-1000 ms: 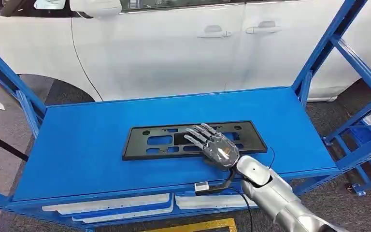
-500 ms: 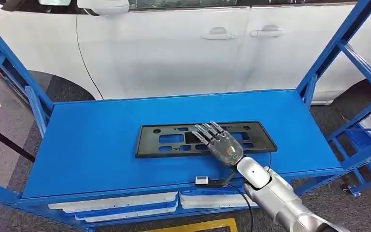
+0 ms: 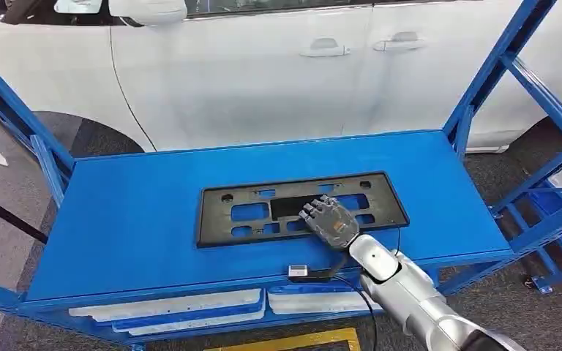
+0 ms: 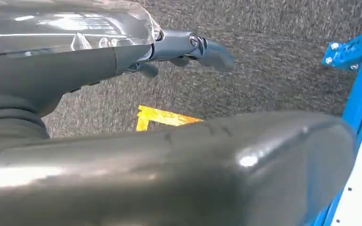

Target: Take the parts from the cabinet and place them on the table.

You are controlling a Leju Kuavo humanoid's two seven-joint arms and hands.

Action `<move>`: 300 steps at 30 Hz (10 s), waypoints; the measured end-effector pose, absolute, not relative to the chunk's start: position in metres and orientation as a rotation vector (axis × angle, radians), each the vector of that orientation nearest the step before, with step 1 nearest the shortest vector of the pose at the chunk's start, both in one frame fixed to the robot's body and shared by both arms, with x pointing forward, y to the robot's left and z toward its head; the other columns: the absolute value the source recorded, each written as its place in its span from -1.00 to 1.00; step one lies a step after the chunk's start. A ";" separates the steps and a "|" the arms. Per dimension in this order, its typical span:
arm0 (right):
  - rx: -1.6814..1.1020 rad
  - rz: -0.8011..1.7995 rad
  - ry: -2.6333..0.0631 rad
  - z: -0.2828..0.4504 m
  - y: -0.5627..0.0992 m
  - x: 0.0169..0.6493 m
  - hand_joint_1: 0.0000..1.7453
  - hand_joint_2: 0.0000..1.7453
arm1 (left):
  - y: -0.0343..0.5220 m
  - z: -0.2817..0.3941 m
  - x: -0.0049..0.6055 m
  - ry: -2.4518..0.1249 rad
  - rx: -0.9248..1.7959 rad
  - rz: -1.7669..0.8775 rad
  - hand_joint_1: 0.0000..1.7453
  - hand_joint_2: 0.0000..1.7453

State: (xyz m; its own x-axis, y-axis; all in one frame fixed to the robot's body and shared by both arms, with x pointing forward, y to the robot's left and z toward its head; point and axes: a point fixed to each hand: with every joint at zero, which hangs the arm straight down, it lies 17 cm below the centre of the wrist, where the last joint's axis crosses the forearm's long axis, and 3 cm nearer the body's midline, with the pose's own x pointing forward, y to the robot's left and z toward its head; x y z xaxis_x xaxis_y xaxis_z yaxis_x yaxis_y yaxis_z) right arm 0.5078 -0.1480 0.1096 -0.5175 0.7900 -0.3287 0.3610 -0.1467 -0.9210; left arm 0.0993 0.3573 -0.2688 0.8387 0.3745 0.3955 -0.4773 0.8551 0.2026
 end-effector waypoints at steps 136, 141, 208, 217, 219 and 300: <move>1.205 0.482 -2.400 0.367 -0.124 0.265 1.00 1.00 | 0.372 -0.271 0.090 -0.285 0.307 0.448 -1.00 1.00; 1.174 0.476 -2.407 0.365 -0.128 0.270 1.00 1.00 | 0.368 -0.272 0.088 -0.284 0.306 0.446 -1.00 1.00; 0.832 0.504 -2.460 0.344 -0.120 0.256 1.00 1.00 | 0.374 -0.273 0.074 -0.225 0.371 0.443 -1.00 1.00; 0.908 0.516 -2.368 0.324 -0.124 0.220 1.00 1.00 | 0.363 -0.275 0.061 -0.210 0.378 0.457 -1.00 1.00; 0.901 0.522 -2.373 0.325 -0.123 0.217 1.00 1.00 | 0.366 -0.274 0.063 -0.219 0.387 0.457 -1.00 1.00; 0.717 0.316 -2.537 0.368 -0.132 0.207 1.00 1.00 | 0.402 -0.269 0.075 -0.243 0.397 0.395 -1.00 1.00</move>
State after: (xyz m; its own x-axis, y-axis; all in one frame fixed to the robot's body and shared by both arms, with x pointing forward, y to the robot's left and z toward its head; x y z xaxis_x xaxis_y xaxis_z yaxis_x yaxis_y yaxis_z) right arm 0.2072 -0.1319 0.3678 -0.7468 -0.4306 0.5069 -0.5419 0.8358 -0.0883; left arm 0.0754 0.4019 -0.2694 0.8957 0.3241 0.3045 -0.4177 0.8480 0.3262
